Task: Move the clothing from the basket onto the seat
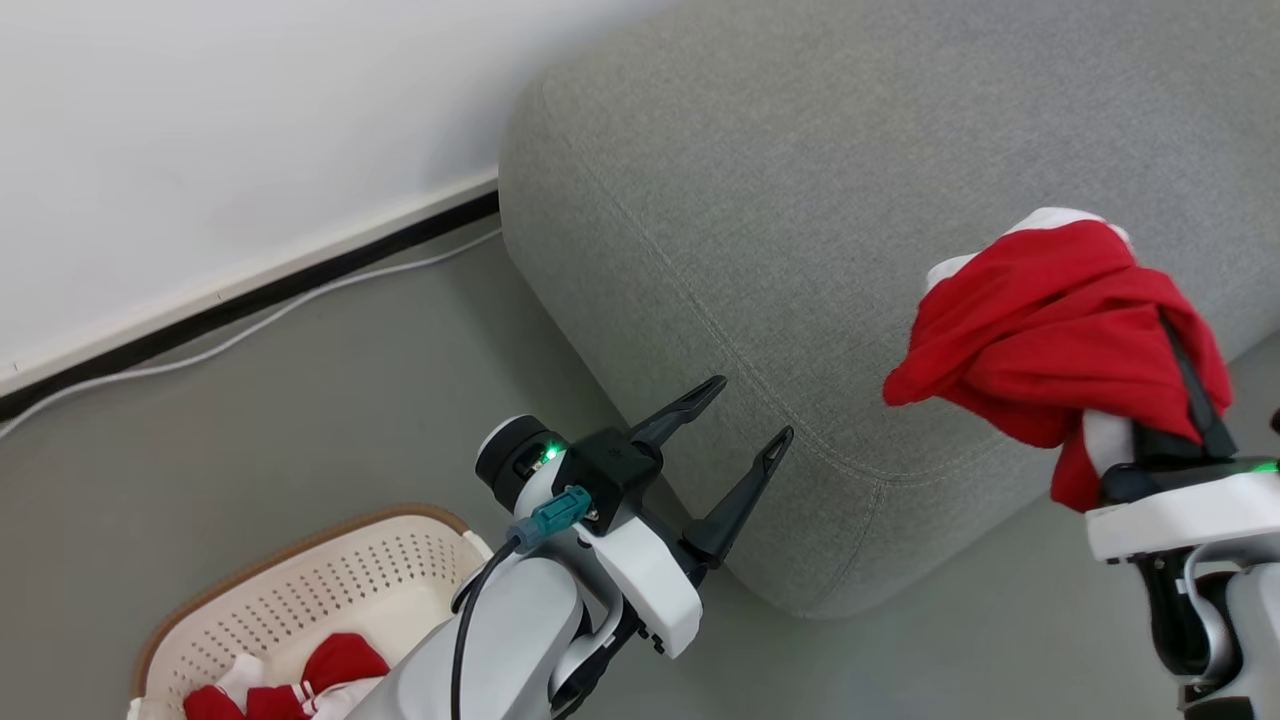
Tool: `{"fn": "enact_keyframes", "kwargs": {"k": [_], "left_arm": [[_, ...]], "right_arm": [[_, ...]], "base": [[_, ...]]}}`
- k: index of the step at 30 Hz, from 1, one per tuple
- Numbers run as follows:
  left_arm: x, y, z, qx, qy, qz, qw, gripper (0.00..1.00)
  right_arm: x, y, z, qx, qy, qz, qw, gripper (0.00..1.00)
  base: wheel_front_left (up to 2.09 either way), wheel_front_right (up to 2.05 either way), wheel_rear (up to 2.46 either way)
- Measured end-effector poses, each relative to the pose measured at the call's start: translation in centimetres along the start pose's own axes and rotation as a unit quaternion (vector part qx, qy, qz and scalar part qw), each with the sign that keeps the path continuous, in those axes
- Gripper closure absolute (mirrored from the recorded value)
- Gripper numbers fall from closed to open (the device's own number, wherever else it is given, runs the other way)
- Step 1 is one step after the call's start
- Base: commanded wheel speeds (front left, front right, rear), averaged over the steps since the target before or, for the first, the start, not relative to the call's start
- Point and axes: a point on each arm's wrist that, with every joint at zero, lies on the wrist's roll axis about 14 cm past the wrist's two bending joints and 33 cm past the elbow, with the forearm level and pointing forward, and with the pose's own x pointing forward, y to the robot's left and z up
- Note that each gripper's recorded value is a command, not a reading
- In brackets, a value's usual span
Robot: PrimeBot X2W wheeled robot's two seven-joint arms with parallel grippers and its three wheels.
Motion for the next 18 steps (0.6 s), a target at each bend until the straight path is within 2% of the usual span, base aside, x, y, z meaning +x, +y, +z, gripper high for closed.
{"fn": "enact_keyframes", "kwargs": {"k": [6, 12, 18], "left_arm": [[0.4, 1.5, -0.8, -0.013, -0.006, 0.002, 1.0, 0.0], [0.9, 4.1, -1.6, -0.012, -0.017, 0.005, 1.0, 0.0], [0.9, 8.4, -2.7, -0.004, -0.024, 0.025, 0.999, 0.0]], "right_arm": [[1.7, -1.6, 0.4, -0.03, -0.002, -0.025, 0.999, 1.0], [6.6, -2.6, 1.7, -0.073, -0.019, -0.038, 0.996, 1.0], [12.3, -1.5, 0.9, -0.105, -0.017, -0.023, 0.994, 1.0]], "base": [[0.0, 0.0, 0.0], [0.0, 0.0, 0.0], [0.0, 0.0, 0.0]]}}
